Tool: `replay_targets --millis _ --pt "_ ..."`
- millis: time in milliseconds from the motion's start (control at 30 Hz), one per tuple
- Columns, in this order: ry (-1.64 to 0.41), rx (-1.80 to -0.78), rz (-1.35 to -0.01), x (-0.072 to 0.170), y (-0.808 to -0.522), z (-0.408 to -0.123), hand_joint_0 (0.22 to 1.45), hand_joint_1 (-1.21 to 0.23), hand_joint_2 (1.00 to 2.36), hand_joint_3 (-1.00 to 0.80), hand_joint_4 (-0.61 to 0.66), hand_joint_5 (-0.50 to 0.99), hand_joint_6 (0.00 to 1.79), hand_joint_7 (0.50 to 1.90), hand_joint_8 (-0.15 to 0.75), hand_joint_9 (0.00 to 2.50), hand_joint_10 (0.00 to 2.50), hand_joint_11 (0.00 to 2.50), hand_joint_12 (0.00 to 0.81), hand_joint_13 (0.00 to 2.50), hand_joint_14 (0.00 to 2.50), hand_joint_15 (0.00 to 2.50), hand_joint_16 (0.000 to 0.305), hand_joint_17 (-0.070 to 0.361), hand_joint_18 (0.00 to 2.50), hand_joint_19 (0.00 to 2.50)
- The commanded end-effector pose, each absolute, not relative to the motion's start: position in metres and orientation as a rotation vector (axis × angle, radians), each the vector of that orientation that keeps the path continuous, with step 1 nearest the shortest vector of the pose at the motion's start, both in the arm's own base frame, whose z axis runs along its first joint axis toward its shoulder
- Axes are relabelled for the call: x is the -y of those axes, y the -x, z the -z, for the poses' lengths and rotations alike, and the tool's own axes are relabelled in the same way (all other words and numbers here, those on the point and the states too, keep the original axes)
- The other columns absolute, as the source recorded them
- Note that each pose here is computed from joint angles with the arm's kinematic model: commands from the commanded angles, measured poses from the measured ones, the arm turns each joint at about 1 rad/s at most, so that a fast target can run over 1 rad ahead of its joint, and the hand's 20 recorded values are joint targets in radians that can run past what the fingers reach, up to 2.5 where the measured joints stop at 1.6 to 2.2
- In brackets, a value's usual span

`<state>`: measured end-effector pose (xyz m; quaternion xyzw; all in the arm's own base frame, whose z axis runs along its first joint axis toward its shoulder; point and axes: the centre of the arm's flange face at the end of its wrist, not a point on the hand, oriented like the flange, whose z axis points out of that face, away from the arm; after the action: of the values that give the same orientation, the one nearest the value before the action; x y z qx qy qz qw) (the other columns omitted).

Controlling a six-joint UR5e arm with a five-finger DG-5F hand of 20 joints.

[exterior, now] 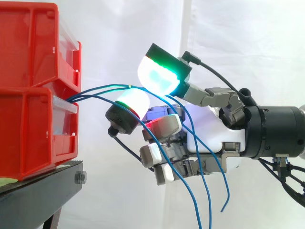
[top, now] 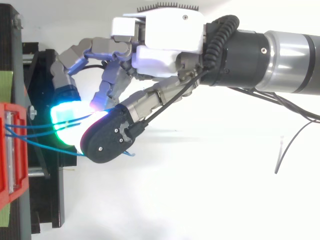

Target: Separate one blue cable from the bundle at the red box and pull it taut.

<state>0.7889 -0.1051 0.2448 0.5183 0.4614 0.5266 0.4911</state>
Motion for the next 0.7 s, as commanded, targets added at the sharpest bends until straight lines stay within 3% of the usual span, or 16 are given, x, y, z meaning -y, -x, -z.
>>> replay_targets --millis 0,267,667 --pt "-1.259 -1.120 -1.279 0.1050 -0.7889 -0.2447 0.51 -0.73 1.00 -0.50 0.10 -0.15 0.85 1.07 0.339 1.20 0.02 1.29 0.435 1.06 0.02 0.68 0.051 0.115 0.99 0.75" --pt "-1.257 -1.119 -1.279 0.1050 -0.7892 -0.2455 0.62 -0.68 1.00 -0.50 0.07 -0.14 0.83 1.14 0.319 1.21 0.02 1.29 0.413 1.06 0.03 0.69 0.047 0.105 0.96 0.77" --pt "-1.257 -1.120 -1.280 0.1038 -0.7893 -0.2455 0.62 -0.68 1.01 -0.37 0.06 -0.15 0.84 1.13 0.320 1.20 0.02 1.29 0.418 1.05 0.02 0.68 0.048 0.107 0.96 0.78"
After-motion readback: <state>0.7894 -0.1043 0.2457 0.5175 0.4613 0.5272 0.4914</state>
